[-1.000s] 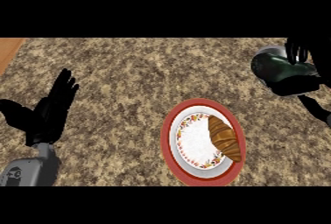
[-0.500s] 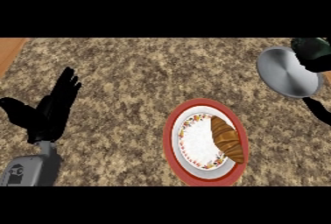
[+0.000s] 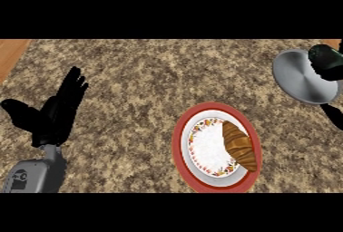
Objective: Pick the eggplant from the plate and place it in the pan
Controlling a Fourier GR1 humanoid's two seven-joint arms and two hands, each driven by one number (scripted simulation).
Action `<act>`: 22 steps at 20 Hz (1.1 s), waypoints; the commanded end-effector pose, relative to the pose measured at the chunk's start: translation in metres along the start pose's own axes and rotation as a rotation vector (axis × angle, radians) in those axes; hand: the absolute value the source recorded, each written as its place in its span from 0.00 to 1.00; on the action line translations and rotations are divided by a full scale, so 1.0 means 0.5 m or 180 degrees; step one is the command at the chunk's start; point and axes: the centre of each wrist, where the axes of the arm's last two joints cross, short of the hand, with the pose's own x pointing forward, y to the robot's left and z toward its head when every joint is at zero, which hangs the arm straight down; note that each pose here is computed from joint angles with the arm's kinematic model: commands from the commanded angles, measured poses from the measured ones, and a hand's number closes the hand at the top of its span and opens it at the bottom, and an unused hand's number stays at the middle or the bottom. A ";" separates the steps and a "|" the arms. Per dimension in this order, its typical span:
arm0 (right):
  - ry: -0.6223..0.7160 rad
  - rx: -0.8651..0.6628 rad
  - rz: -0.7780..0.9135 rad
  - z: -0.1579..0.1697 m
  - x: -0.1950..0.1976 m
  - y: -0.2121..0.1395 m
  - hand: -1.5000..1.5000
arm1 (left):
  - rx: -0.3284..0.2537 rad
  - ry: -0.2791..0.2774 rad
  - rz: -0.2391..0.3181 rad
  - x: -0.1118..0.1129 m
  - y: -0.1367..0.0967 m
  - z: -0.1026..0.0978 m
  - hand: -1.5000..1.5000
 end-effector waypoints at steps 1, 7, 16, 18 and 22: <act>-0.0128 0.0079 -0.0095 0.025 -0.046 0.034 1.00 | -0.0029 -0.0034 0.0015 0.014 -0.027 -0.026 0.50; 0.0113 0.0352 0.0310 0.035 -0.067 0.051 1.00 | -0.0104 -0.0083 0.0044 0.013 -0.017 -0.012 0.50; 0.0658 0.0734 -0.0397 0.053 -0.082 0.075 0.00 | -0.0127 -0.0053 0.0060 0.020 -0.024 -0.025 0.50; 0.0595 0.0617 -0.0475 0.073 -0.092 0.095 0.00 | -0.0126 -0.0036 0.0004 0.015 -0.013 -0.023 0.50; 0.0517 0.0149 -0.1250 0.062 -0.097 0.066 0.00 | -0.0079 -0.0019 0.0023 0.002 -0.020 -0.015 0.50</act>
